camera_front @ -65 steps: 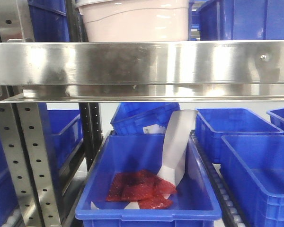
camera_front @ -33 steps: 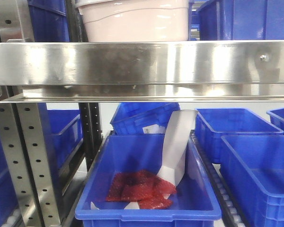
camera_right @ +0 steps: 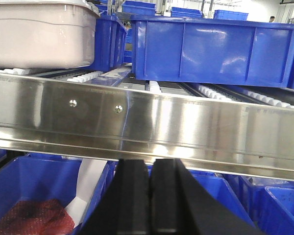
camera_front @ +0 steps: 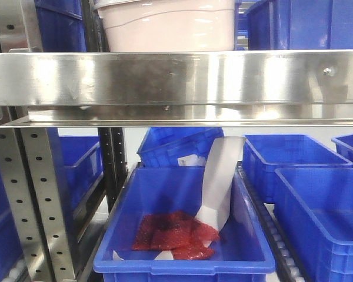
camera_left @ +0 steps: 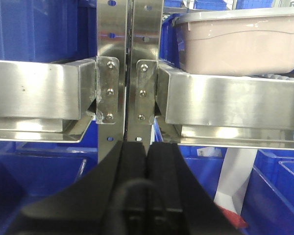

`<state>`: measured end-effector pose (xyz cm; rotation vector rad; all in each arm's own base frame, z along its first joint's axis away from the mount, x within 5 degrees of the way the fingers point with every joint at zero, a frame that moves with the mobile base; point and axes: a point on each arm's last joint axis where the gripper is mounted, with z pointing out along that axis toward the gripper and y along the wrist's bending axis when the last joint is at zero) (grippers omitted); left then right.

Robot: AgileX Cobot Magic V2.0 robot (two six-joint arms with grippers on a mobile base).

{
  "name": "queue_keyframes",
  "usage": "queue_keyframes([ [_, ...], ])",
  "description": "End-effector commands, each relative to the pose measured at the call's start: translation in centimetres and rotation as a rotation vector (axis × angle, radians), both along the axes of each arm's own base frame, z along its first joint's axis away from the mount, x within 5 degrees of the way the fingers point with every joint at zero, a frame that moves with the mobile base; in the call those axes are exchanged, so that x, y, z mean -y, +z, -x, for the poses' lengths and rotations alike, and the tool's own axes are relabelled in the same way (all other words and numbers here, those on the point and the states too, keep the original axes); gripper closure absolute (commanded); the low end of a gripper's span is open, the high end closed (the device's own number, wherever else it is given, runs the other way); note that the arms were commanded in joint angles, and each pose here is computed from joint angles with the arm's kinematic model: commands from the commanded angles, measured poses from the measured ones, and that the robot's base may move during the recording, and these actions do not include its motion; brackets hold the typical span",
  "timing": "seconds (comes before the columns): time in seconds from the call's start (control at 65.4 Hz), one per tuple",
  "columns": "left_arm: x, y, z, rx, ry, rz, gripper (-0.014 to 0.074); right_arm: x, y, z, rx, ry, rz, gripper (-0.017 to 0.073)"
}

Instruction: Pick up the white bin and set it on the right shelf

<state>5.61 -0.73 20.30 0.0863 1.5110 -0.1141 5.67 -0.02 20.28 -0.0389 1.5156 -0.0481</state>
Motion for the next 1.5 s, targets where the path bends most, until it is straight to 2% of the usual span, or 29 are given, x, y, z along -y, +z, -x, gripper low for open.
queue_keyframes([
  [0.0, -0.12, 1.15, 0.22, 0.123, 0.010, 0.020, 0.0710, 0.01, 0.86, 0.23, 0.101, -0.003, 0.012, 0.0520],
  [0.092, -0.15, 1.44, 0.28, 0.156, 0.012, 0.025, 0.0711, 0.01, 0.86, 0.23, 0.101, -0.003, 0.012, 0.0520],
  [0.291, -0.13, 1.36, 0.26, 0.147, 0.011, 0.019, 0.0711, 0.01, 0.86, 0.23, 0.101, -0.003, 0.012, 0.0520],
  [0.398, -0.07, 1.35, 0.26, 0.153, 0.012, -0.038, 0.0711, 0.01, 0.86, 0.23, 0.101, -0.003, 0.012, 0.0520],
  [1.484, -0.07, 1.15, 0.23, 0.131, 0.011, -0.036, 0.0711, 0.01, 0.86, 0.23, 0.101, -0.003, 0.012, 0.0520],
])
